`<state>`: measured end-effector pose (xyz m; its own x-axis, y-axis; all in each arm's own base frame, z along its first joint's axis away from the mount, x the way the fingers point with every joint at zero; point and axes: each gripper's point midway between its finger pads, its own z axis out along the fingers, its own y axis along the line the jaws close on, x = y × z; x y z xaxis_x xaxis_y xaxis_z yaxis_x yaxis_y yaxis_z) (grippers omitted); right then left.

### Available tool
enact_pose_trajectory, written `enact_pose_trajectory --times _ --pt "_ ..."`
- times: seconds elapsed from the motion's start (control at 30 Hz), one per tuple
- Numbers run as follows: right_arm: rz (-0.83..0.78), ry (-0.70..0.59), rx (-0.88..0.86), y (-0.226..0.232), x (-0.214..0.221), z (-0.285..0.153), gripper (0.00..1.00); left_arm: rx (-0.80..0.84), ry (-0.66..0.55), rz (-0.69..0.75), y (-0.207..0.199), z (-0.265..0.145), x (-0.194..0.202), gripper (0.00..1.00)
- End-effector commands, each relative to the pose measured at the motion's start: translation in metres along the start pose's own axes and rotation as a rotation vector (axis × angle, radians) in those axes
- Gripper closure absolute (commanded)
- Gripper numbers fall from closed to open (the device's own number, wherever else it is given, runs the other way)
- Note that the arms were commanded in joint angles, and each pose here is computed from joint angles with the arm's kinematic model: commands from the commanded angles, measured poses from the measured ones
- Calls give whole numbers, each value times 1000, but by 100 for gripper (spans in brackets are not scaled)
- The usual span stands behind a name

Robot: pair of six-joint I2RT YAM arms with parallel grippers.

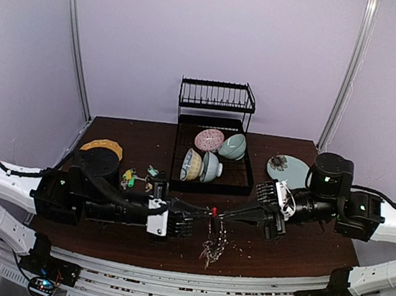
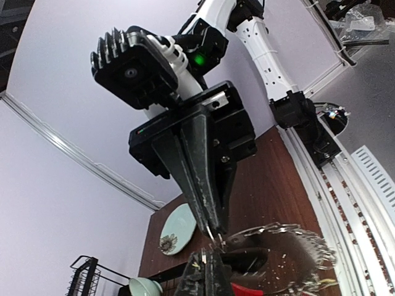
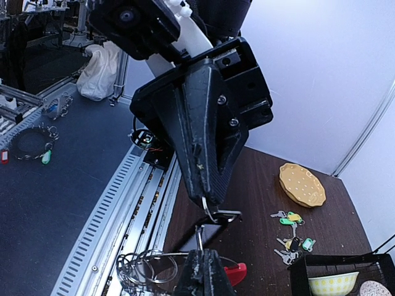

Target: Put the keys on the keyring

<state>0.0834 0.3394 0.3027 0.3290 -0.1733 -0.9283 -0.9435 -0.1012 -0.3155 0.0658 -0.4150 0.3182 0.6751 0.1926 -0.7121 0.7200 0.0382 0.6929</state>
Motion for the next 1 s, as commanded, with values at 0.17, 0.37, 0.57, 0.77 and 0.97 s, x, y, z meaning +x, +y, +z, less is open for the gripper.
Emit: enact_pose_trajectory --times 0.17,0.37,0.57,0.77,0.97 --pt "69 -1 -82 8 -11 -1 100 -146 -4 136 24 -3 -8 100" --pt "62 -59 -81 6 -26 -3 100 -76 -23 153 12 0 -13 100" --pt "81 -52 -69 0 -27 0 100 -62 -42 174 8 1 -18 100" --pt "127 -50 -69 -6 -31 1 100 -43 -43 177 3 3 -18 100" --pt "133 -44 -62 -9 -29 3 100 -49 -44 175 4 4 -20 100"
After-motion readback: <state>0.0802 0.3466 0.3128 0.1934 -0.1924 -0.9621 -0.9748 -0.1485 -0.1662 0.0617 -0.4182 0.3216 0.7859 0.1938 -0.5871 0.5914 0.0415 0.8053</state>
